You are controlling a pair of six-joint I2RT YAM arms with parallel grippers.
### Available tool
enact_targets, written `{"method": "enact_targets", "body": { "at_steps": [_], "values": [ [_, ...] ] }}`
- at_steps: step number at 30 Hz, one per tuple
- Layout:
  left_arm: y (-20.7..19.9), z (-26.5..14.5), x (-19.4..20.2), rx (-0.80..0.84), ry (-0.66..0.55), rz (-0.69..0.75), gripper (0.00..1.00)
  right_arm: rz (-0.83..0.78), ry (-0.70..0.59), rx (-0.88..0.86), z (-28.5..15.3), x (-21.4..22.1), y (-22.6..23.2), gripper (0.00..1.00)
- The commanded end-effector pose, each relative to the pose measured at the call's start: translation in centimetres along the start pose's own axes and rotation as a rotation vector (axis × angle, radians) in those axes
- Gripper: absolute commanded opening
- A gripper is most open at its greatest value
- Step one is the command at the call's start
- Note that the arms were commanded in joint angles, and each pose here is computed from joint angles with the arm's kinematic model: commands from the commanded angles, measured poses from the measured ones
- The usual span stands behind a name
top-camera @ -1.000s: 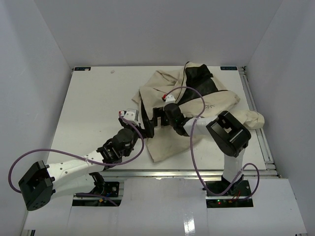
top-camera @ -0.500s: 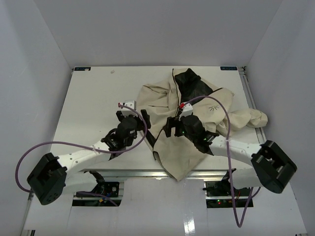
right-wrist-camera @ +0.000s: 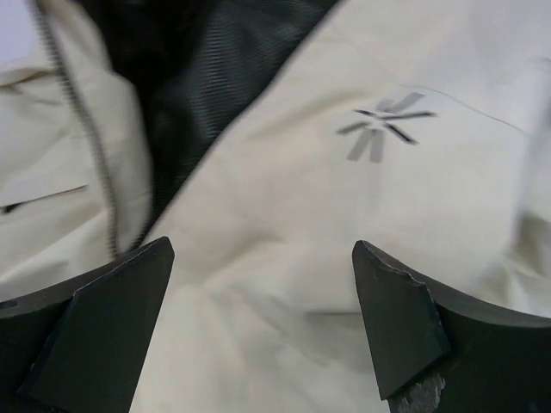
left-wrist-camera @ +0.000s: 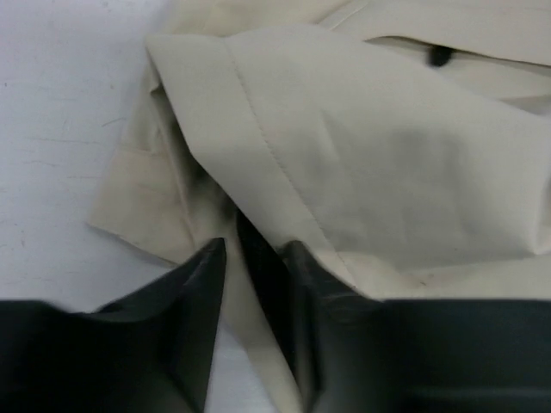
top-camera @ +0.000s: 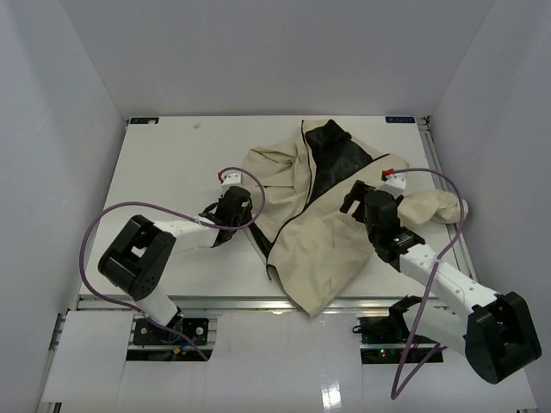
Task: Zip up the jacket
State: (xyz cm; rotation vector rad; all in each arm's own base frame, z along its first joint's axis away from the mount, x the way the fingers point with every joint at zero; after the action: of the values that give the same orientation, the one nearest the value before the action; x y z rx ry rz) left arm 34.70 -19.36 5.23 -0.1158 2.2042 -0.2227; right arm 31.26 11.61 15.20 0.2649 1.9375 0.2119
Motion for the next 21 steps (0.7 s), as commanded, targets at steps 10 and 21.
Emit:
{"method": "enact_targets", "body": {
  "at_steps": [10,21],
  "values": [
    [6.1,-3.8,0.6,-0.023,-0.055,-0.397,0.16,0.035,0.06,-0.152,3.1,5.3,-0.8,0.91],
    [6.8,-7.9,1.5,0.095,-0.156,-0.437,0.21,-0.135,0.148,-0.209,12.5,3.3,1.6,0.92]
  ]
}}
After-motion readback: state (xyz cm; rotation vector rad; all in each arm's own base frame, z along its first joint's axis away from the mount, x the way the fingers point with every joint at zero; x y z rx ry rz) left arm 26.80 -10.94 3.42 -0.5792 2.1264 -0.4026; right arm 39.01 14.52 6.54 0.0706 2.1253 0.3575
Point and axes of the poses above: each gripper's point midway between its finger pads, its own z axis out along the fingers, its own y axis along the line the jaws close on, x = y × z, the point moved 1 cm from there along -z, back along the fingers, and after that the axes turned 1 degree about -z, right-handed, at the moved point
